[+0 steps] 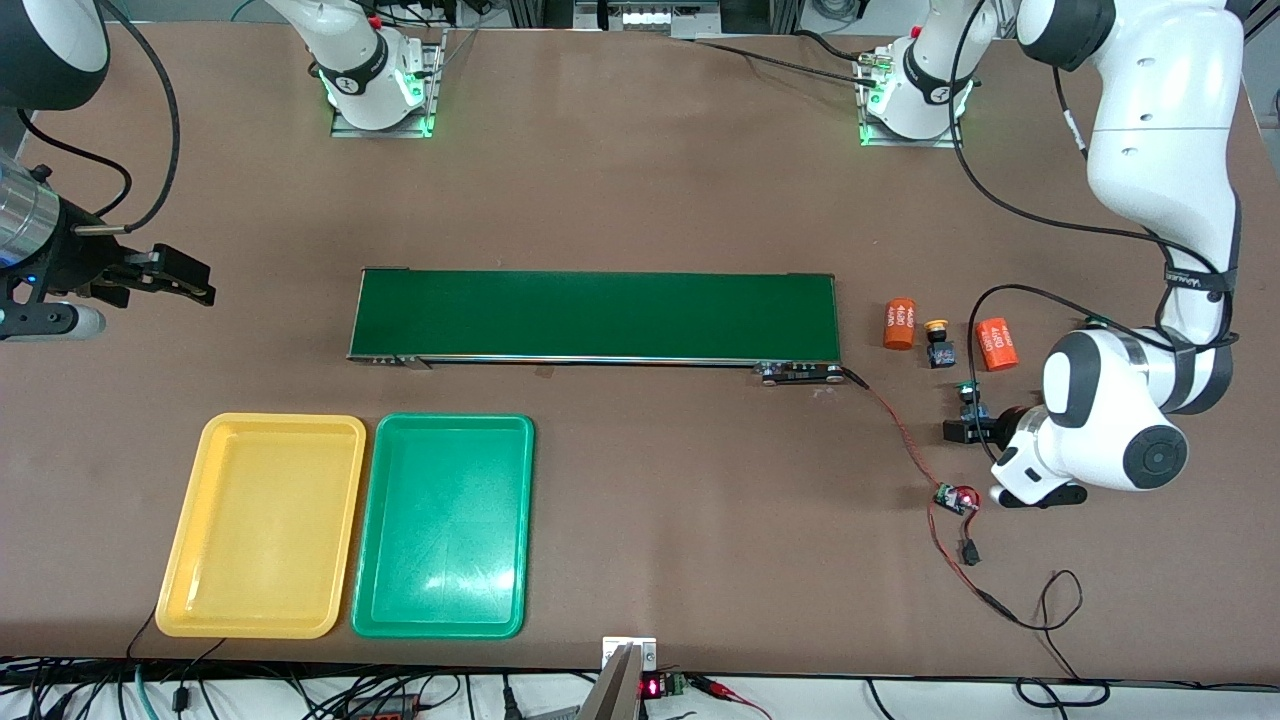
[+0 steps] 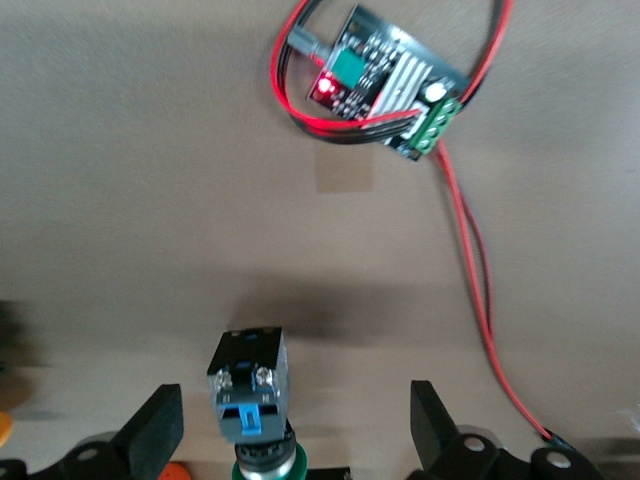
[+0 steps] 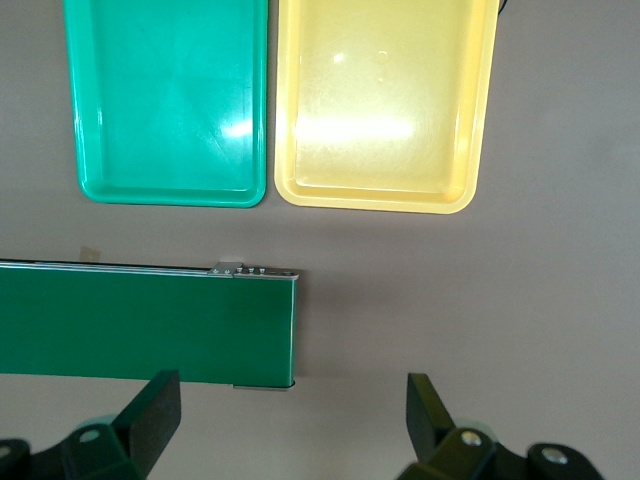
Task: Sort buttons by color to trays
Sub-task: 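Lift the button with the left gripper and carry it over the belt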
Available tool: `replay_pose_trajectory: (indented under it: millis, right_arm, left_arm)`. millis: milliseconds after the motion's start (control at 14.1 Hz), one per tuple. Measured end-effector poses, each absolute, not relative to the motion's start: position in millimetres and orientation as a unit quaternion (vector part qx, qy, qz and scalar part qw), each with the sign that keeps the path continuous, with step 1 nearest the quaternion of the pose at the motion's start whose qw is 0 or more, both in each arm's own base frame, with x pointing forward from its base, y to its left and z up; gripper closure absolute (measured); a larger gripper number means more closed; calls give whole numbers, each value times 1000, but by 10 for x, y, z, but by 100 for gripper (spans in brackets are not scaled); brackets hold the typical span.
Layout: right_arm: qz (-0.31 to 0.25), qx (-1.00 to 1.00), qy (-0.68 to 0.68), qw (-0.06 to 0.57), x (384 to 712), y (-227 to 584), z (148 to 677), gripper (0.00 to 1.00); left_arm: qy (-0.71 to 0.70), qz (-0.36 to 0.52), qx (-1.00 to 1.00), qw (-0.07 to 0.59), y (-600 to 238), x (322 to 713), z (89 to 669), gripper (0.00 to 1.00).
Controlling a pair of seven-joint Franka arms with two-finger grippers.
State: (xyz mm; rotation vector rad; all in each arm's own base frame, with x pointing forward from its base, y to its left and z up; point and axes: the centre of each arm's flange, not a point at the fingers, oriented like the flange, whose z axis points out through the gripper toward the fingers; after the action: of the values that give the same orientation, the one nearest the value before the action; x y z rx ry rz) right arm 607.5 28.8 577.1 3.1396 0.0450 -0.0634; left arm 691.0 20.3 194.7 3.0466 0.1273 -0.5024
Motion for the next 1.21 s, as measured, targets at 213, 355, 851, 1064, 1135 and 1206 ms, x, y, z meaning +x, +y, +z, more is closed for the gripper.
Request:
replay_pose_trajectory:
  millis: [213, 355, 851, 1064, 1135, 1206]
  right_arm:
    - [-19, 1000, 12, 0, 6075, 313, 5773, 0]
    - [-19, 1000, -1, -4, 6075, 353, 5775, 0]
    - [-18, 999, -45, -17, 6075, 417, 5780, 0]
    - [-20, 997, -70, -25, 6074, 433, 5781, 0]
    - [-20, 997, -72, -25, 6074, 433, 5781, 0]
    - [-20, 997, -72, -25, 6074, 434, 5781, 0]
  left_arm:
    - [49, -170, 984, 28, 373, 6877, 1840, 0]
    - [49, -171, 984, 29, 416, 6870, 1826, 0]
    - [49, -195, 979, 30, 398, 6729, 1628, 15]
    - [53, -195, 979, 29, 340, 6737, 1643, 50]
    - [50, -194, 979, 29, 305, 6743, 1658, 61]
    - [47, -195, 979, 29, 268, 6748, 1681, 67]
